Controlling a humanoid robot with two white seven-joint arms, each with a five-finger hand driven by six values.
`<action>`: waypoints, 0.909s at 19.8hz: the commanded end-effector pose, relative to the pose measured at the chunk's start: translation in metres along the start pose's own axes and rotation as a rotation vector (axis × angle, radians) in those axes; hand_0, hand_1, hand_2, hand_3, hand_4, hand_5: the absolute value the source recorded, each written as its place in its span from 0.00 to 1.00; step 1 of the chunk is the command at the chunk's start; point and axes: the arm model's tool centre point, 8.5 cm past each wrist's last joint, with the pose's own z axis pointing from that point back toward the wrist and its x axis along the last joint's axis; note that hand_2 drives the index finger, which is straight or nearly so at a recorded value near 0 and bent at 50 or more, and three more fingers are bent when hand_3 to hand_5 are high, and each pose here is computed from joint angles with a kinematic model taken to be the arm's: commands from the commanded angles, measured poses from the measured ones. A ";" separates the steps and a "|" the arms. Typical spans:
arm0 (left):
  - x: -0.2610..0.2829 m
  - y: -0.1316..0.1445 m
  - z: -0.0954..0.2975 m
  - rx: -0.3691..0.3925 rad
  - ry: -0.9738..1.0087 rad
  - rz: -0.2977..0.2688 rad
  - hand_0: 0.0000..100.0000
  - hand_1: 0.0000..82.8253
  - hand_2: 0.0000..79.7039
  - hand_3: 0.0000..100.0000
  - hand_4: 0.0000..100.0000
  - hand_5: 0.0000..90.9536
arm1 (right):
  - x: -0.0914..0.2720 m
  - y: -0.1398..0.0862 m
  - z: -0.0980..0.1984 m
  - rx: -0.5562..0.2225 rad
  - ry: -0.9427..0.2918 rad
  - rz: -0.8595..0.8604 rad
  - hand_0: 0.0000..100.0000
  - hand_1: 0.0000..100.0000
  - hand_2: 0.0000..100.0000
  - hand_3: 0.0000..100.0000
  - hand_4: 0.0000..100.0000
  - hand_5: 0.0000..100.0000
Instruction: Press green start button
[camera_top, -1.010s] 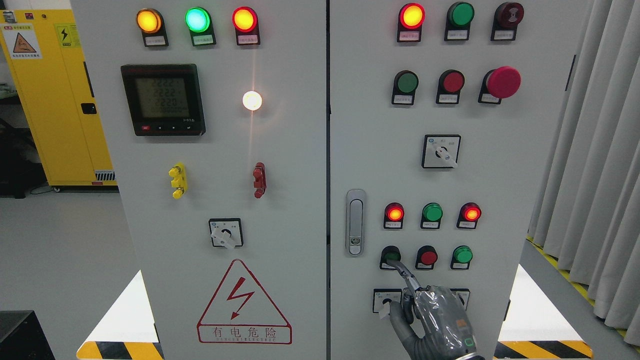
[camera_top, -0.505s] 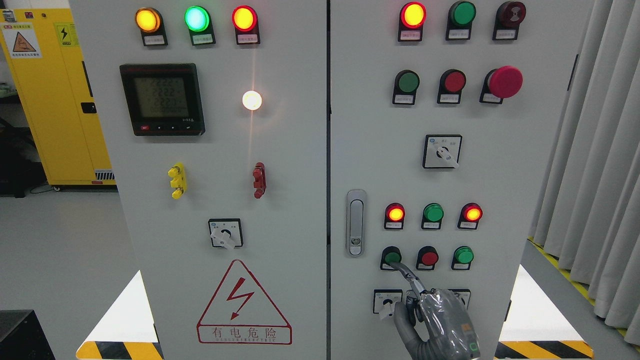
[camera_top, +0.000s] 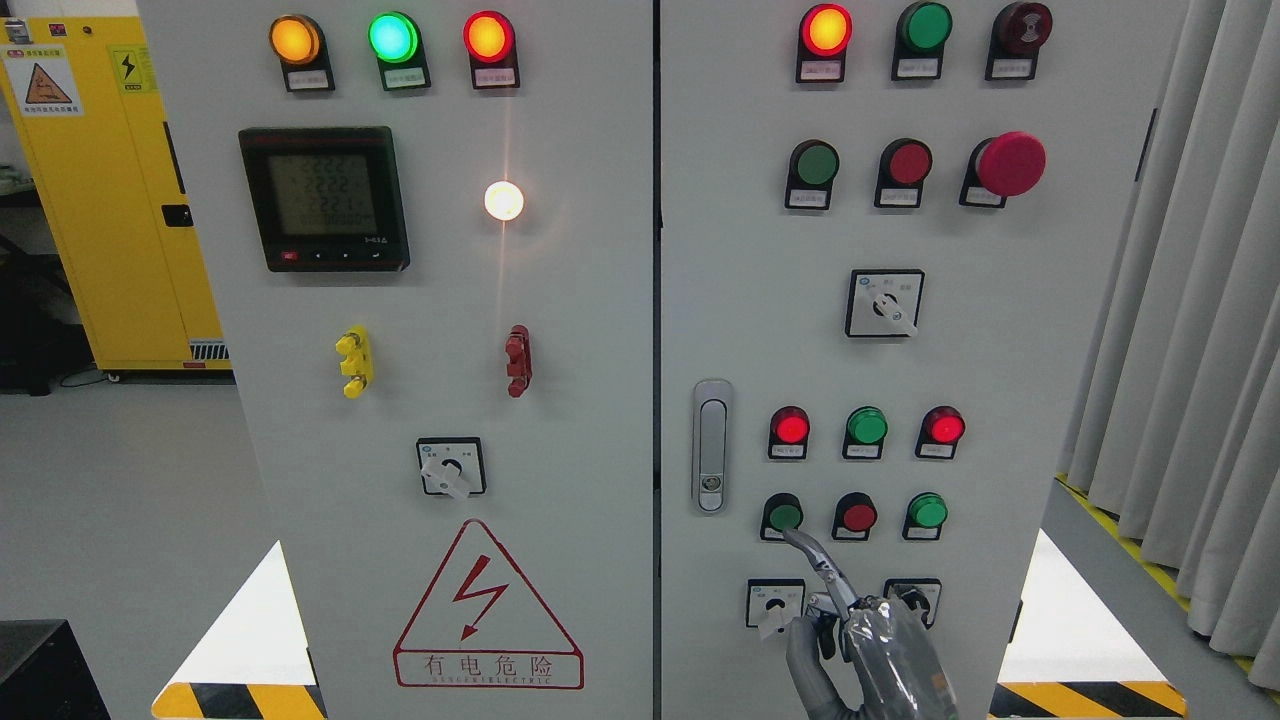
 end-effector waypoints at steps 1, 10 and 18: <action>0.000 0.000 0.000 0.000 0.001 0.000 0.12 0.67 0.00 0.00 0.00 0.00 | 0.025 0.006 0.015 -0.073 0.019 -0.346 0.92 0.81 0.01 0.30 0.36 0.32; 0.000 0.000 0.000 0.000 0.001 0.000 0.12 0.67 0.00 0.00 0.00 0.00 | 0.030 0.003 0.024 -0.100 0.062 -0.543 0.77 0.70 0.00 0.05 0.09 0.06; 0.000 0.000 0.000 0.000 0.001 0.000 0.12 0.67 0.00 0.00 0.00 0.00 | 0.032 0.005 0.023 -0.088 0.054 -0.539 0.67 0.68 0.00 0.05 0.07 0.04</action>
